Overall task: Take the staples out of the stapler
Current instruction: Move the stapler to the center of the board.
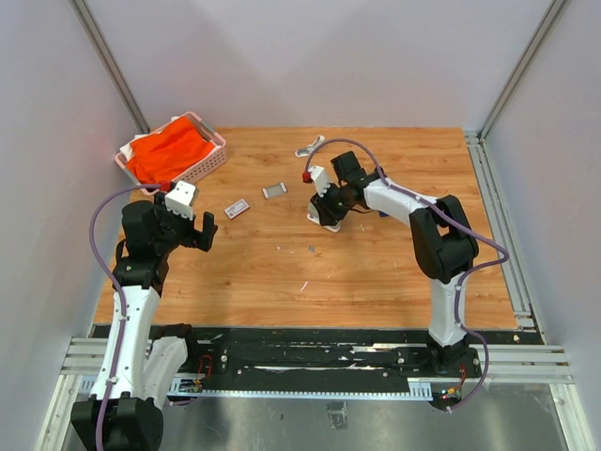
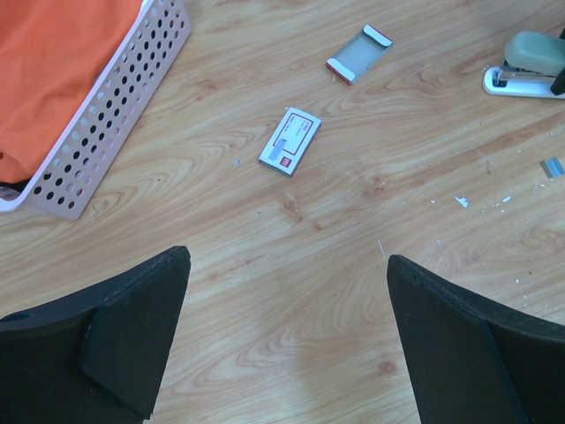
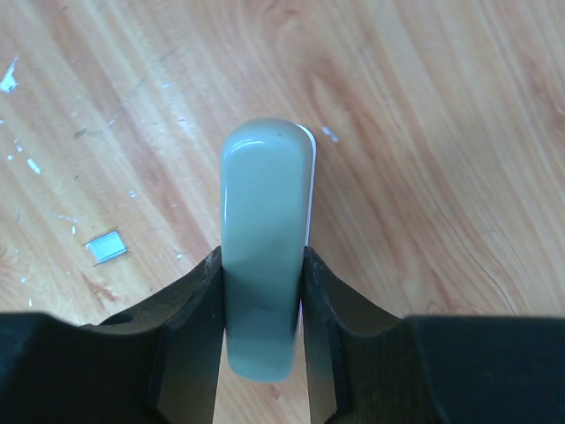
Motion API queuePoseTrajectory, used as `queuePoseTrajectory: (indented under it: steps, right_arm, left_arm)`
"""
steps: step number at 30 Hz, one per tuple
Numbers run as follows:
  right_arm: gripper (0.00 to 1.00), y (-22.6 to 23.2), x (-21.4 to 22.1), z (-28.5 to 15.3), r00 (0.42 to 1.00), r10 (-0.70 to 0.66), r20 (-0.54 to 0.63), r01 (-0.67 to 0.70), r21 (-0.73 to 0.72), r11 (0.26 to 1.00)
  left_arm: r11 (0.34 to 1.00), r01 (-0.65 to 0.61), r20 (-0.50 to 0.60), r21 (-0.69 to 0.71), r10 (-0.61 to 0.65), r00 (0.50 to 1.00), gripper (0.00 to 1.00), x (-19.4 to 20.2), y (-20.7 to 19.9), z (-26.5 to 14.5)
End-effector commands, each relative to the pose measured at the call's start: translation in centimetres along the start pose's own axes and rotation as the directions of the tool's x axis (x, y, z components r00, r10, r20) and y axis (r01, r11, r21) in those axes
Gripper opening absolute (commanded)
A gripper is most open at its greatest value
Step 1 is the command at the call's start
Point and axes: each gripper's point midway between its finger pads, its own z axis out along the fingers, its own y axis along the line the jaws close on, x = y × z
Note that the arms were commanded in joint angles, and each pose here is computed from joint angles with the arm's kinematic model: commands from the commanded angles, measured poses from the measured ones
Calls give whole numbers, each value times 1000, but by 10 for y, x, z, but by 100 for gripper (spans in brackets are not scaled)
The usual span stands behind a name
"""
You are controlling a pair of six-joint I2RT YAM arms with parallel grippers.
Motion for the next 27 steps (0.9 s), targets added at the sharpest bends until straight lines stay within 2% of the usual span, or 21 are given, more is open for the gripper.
queuePoseTrajectory:
  steps: [1, 8, 18, 27]
  right_arm:
    - [33, 26, -6, 4, 990, -141, -16, 139, -85, 987]
    - [38, 41, 3, 10, 959, -281, -42, 274, -115, 955]
    - [48, 41, -12, 7, 957, -284, -63, 282, -44, 958]
    - [51, 39, -54, -4, 950, -282, -134, 300, 135, 944]
  left_arm:
    - [1000, -6, 5, 4, 6, 1000, 98, 2, -1, -2]
    - [1000, -7, 6, 7, 7, 1000, 98, 2, -2, -2]
    - [1000, -9, 8, 7, 9, 1000, 98, 2, -2, -2]
    - [1000, -10, 8, 3, 10, 1000, 98, 2, -1, -3]
